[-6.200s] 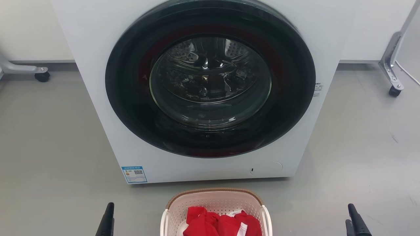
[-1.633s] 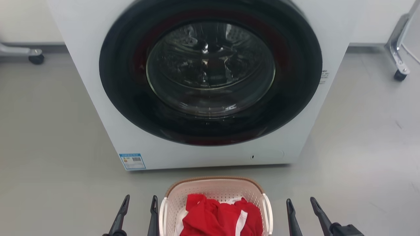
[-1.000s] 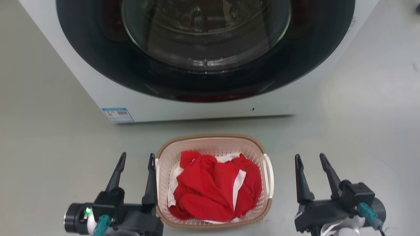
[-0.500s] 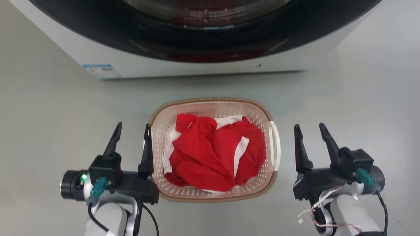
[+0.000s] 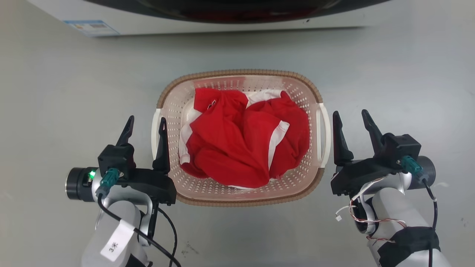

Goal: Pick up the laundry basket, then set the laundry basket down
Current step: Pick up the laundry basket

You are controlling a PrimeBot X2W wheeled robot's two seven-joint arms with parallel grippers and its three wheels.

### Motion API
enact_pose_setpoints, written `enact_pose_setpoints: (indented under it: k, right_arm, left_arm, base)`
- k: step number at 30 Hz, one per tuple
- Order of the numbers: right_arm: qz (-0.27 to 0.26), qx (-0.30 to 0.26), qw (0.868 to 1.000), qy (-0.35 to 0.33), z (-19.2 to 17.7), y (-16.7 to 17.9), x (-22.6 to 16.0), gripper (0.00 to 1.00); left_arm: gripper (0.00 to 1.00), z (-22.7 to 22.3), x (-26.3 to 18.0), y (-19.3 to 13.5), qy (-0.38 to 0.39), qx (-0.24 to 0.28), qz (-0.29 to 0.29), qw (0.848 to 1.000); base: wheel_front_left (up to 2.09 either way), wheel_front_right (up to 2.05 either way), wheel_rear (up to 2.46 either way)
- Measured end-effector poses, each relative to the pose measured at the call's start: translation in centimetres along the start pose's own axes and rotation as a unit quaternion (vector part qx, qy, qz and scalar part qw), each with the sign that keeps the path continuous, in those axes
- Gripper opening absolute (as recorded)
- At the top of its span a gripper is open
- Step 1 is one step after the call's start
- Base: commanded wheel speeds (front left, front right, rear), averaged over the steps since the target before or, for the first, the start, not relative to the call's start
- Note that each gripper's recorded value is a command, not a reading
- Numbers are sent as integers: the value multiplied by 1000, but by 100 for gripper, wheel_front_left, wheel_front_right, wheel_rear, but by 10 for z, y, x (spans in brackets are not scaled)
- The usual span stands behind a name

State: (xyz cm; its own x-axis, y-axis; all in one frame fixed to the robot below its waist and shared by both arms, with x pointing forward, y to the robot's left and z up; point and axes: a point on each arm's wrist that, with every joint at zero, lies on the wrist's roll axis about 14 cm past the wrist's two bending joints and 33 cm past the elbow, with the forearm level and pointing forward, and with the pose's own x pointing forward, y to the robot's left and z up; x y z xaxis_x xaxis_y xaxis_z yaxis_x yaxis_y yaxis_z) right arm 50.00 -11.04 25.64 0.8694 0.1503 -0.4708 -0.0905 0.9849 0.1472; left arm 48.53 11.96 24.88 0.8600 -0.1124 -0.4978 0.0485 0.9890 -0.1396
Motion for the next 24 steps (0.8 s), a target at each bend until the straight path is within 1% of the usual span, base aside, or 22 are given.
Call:
enact_pose_setpoints:
  k: [5, 16, 24]
  right_arm:
    - [0, -3, 999, 33, -26, -2, 8, 100]
    - [5, 8, 997, 81, -60, 1, 17, 100]
    - [19, 9, 994, 110, -81, 10, 24, 100]
  left_arm:
    - [100, -27, 7, 3, 37, 0, 0, 999]
    - [100, -71, 11, 12, 104, -5, 8, 995]
    - [100, -93, 13, 20, 144, -9, 16, 989]
  base:
    - [0, 0, 0]
    - [0, 0, 0]
    - [0, 0, 0]
